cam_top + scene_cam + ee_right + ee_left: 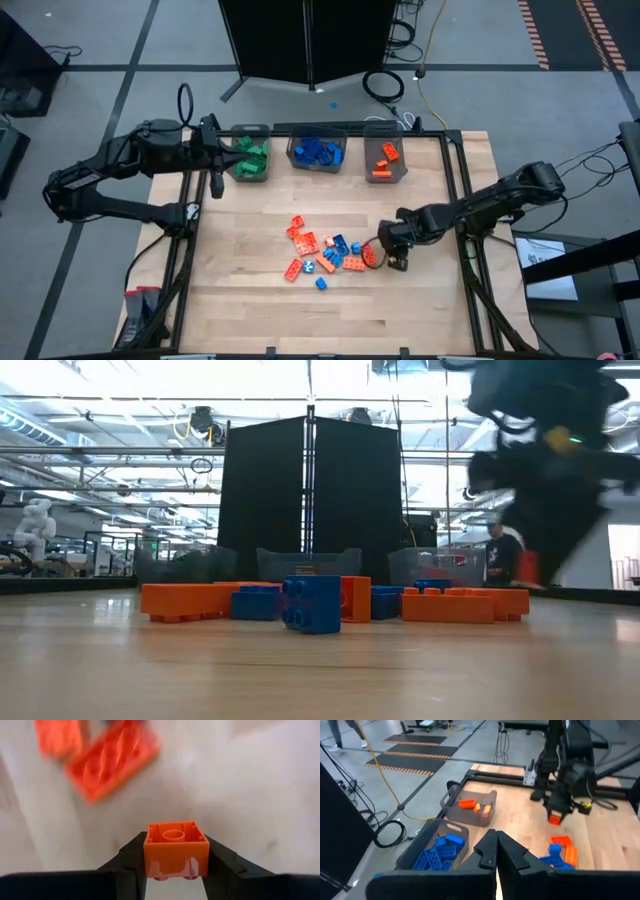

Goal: Sort blocks
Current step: Put the orange game piece into the right black bin

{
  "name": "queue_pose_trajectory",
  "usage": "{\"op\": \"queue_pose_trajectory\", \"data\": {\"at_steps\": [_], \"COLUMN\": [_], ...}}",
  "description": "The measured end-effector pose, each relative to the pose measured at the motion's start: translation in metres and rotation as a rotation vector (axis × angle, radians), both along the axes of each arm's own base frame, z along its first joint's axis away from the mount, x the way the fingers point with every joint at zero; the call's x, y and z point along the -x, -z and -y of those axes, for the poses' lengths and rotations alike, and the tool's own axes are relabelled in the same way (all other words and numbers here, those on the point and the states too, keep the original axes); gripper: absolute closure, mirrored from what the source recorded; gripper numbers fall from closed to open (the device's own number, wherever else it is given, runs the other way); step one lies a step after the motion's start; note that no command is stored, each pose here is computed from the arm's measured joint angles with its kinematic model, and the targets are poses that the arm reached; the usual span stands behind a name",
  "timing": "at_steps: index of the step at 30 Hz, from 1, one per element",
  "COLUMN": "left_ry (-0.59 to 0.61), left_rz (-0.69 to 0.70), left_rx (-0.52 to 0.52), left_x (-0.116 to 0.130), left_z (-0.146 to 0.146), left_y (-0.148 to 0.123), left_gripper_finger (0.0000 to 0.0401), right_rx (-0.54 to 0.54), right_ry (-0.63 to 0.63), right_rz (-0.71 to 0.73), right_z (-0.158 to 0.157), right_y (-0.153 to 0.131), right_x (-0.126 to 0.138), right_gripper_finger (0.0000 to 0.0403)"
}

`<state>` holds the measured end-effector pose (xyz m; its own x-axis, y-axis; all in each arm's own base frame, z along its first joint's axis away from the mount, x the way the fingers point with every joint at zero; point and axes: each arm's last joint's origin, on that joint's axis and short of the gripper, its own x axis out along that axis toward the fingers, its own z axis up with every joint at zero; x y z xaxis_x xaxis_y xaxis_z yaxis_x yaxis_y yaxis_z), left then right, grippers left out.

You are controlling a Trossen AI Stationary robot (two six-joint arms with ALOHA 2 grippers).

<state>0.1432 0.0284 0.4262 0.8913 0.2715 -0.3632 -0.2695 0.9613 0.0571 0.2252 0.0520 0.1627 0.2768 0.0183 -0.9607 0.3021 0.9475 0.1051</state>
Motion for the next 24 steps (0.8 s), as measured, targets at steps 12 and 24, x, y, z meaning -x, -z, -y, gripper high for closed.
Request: {"op": "queue_pose_trajectory", "data": {"at_steps": [12,24], "left_ry": [-0.044,-0.118], "left_rz": [-0.019,-0.035], "left_rx": [-0.036,-0.031], "left_x": [0.024,0.050], "left_z": [0.002,0.005], "left_y": [-0.001,0.001], "left_gripper_finger": [0.0401,0.0401], "right_rx": [0.240,0.341], "right_ry": [0.345,0.604], "right_rz": [0.189,0.279], "right_z": [0.125,0.229], "right_y": [-0.057,-0.076], "right_x": [-0.026,0.001], "right_gripper_finger": [0.0281,0.0281]}}
